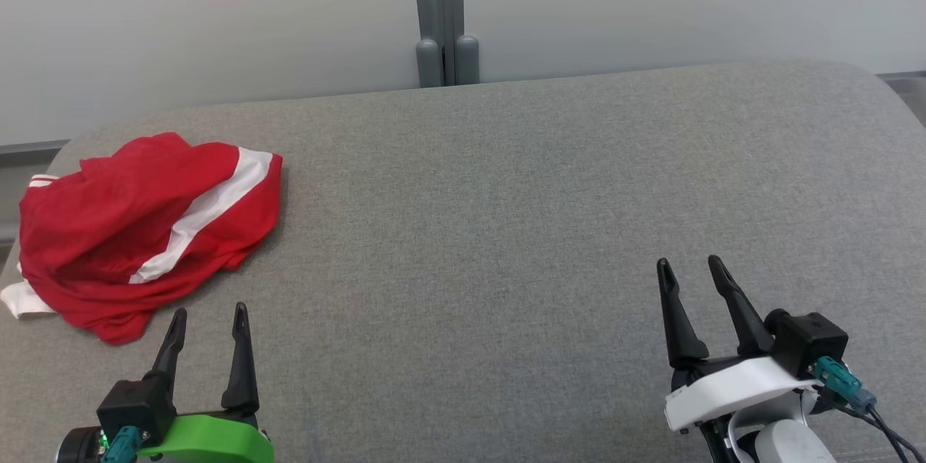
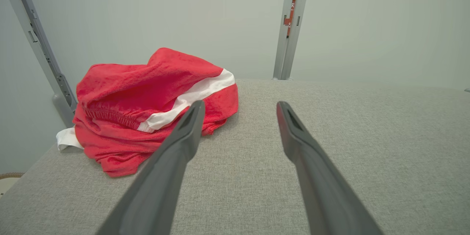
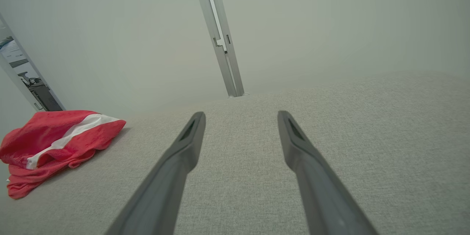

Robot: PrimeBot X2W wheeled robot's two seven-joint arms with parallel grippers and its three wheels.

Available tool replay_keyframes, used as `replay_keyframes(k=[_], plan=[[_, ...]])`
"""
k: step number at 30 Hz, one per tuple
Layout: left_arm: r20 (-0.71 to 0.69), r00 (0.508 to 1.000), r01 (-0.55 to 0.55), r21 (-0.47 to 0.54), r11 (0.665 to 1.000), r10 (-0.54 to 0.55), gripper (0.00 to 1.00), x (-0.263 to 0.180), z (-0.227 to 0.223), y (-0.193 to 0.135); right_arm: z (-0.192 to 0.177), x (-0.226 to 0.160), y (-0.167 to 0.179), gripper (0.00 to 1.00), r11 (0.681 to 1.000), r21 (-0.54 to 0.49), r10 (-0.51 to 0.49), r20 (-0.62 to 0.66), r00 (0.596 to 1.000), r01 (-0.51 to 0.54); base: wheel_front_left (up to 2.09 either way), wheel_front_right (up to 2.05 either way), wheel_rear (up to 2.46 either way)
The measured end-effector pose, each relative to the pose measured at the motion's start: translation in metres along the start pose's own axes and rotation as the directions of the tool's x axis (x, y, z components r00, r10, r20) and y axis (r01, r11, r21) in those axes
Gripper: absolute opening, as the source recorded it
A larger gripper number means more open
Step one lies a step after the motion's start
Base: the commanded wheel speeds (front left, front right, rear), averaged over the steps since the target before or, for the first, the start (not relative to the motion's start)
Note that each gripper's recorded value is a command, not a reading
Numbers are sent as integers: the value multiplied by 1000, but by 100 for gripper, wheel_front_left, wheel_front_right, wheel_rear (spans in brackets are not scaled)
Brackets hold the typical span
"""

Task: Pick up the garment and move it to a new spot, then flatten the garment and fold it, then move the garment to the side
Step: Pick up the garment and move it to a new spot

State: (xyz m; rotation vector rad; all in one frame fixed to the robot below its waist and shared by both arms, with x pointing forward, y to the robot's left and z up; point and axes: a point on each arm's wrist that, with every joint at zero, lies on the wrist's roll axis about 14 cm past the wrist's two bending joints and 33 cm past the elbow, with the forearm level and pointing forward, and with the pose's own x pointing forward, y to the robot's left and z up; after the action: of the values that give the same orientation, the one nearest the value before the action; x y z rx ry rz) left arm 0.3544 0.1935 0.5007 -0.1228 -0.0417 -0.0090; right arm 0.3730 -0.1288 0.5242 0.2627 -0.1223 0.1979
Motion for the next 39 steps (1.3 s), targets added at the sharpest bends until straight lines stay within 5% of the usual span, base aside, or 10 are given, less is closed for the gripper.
replay_keyframes(k=[20, 39], plan=[[-8, 998, -70, 22, 997, 70, 100, -12, 3, 24, -10, 8, 16, 100, 999, 16, 50, -27, 998, -50, 0, 0, 0], [-7, 961, -278, 40, 960, 278, 100, -60, 8, 83, -35, 26, 67, 100, 978, 26, 207, -95, 974, -206, 0, 0, 0]])
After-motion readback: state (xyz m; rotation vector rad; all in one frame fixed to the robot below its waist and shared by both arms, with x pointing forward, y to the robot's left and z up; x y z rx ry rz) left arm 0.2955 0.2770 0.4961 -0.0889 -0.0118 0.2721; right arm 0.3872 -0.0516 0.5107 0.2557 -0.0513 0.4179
